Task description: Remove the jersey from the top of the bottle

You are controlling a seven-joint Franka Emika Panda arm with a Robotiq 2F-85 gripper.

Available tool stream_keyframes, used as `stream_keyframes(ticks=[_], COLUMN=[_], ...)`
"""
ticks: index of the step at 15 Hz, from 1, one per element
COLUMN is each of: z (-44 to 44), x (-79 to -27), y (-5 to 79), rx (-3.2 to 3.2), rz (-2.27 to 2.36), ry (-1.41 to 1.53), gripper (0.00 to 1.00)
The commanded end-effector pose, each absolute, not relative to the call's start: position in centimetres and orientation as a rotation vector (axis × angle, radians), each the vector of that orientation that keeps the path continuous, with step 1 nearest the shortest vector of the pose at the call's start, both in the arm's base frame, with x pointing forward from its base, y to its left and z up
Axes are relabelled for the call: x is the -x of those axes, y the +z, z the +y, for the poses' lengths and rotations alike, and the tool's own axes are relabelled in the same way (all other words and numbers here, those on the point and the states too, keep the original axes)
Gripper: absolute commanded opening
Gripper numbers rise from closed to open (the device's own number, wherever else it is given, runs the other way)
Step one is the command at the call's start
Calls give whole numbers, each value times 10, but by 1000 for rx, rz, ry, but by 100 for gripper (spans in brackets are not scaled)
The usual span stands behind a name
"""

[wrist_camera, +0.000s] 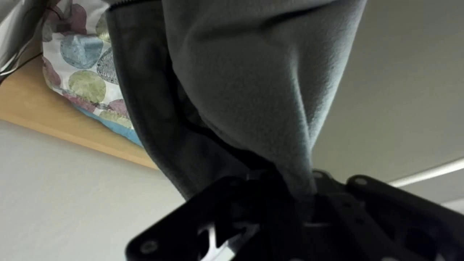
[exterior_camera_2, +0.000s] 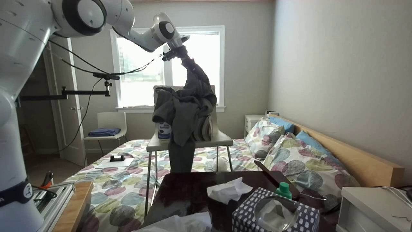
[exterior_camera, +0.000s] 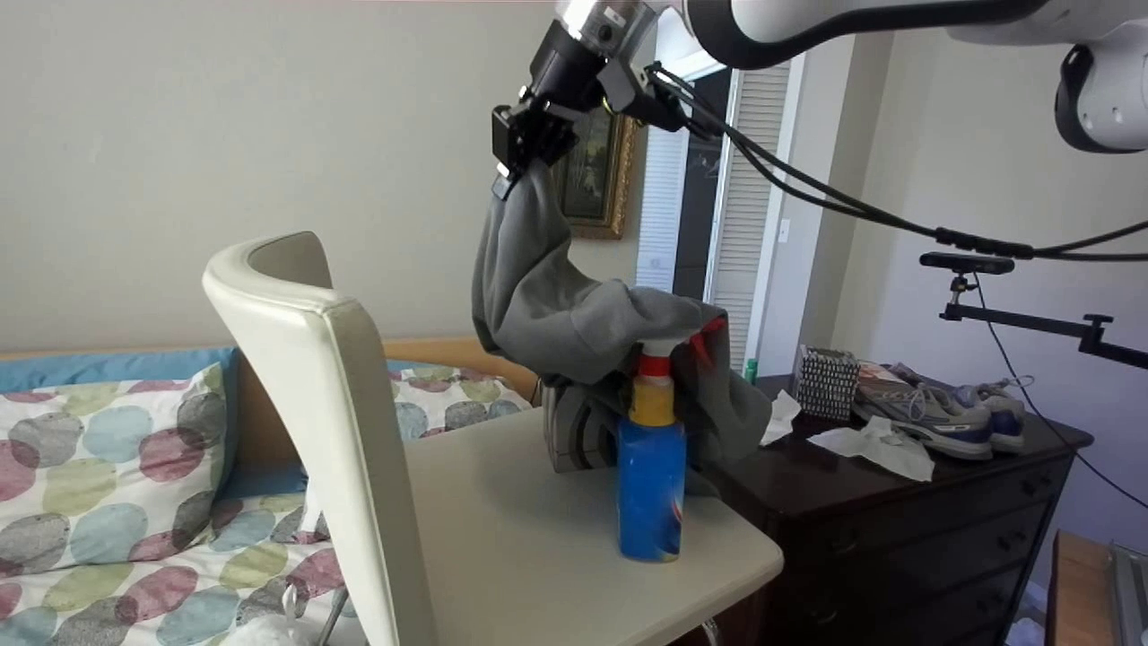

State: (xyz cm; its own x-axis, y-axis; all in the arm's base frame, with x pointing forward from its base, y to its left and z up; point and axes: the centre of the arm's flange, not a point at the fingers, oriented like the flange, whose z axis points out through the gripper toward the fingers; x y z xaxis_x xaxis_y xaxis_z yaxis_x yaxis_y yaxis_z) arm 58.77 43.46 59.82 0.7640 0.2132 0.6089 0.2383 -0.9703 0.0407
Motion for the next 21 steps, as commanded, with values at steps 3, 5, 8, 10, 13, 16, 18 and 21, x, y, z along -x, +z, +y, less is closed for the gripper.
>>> stream_keyframes(ticks=[3,5,8,10,13,16,18,21], z=[472,476,483,490,499,506,510,515], x=[-570,-559,-548,-541,-533,-523,-517,-511], y=[575,561,539,522,490,457,439,429], rx=[2989,2966,2918,2893,2874,2872,2860,2840], rz=[-678,-775,-897,-966,-1041,-1114,-1166,-1217], ry=[-663,-508,-303,-195,-44,78,146,209], gripper=[2,2,2,2,2,2,2,33])
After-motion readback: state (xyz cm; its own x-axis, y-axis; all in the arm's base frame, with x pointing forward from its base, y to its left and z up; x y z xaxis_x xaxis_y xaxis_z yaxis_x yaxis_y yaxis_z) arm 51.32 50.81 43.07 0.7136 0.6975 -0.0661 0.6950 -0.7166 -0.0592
